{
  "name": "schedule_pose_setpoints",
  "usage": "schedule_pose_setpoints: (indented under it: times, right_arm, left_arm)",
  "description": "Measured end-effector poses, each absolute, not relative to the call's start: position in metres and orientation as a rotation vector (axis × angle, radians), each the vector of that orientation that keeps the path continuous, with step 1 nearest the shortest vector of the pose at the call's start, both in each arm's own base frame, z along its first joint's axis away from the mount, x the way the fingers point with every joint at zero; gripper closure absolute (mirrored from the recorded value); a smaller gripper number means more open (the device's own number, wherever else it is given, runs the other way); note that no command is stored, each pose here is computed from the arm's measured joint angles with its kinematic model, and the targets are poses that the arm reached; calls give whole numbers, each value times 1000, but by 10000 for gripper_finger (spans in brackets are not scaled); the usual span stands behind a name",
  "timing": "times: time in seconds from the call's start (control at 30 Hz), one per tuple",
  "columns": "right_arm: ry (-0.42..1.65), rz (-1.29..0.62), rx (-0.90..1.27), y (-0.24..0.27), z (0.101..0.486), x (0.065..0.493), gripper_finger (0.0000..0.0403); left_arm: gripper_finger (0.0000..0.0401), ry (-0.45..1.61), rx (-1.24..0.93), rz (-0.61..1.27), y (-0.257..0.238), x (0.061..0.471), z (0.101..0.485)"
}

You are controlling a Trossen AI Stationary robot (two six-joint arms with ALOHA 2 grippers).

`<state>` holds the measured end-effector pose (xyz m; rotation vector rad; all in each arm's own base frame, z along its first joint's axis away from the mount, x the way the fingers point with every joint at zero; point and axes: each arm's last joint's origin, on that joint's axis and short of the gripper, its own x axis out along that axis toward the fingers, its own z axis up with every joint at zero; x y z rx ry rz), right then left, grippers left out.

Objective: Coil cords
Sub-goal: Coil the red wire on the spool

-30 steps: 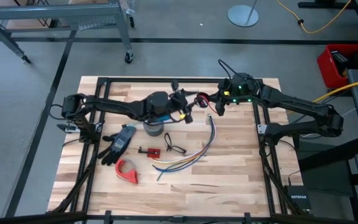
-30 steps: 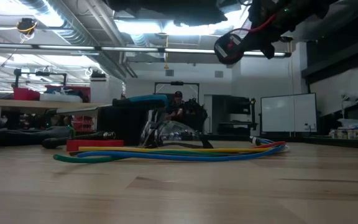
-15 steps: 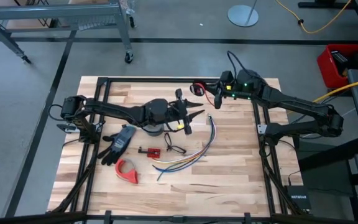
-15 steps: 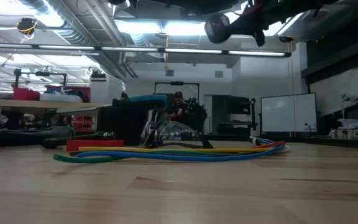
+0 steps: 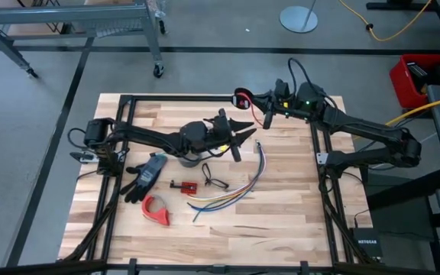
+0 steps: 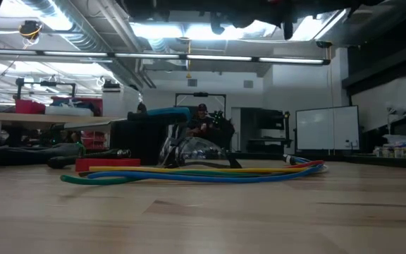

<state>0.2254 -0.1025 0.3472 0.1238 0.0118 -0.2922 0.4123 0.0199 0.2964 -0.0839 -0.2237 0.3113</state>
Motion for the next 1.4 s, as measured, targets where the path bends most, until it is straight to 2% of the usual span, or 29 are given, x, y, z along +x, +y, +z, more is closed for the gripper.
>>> schedule_pose_setpoints:
  times: [0.33,1.4]
  right_arm:
    - [-57,-212,79,-107,346,239,402]
    - [-87,-187,70,-107,348,241,402]
  left_arm:
    - [301,-285,-178,321,30,413,297]
    - [301,-344,-180,273,34,411,303]
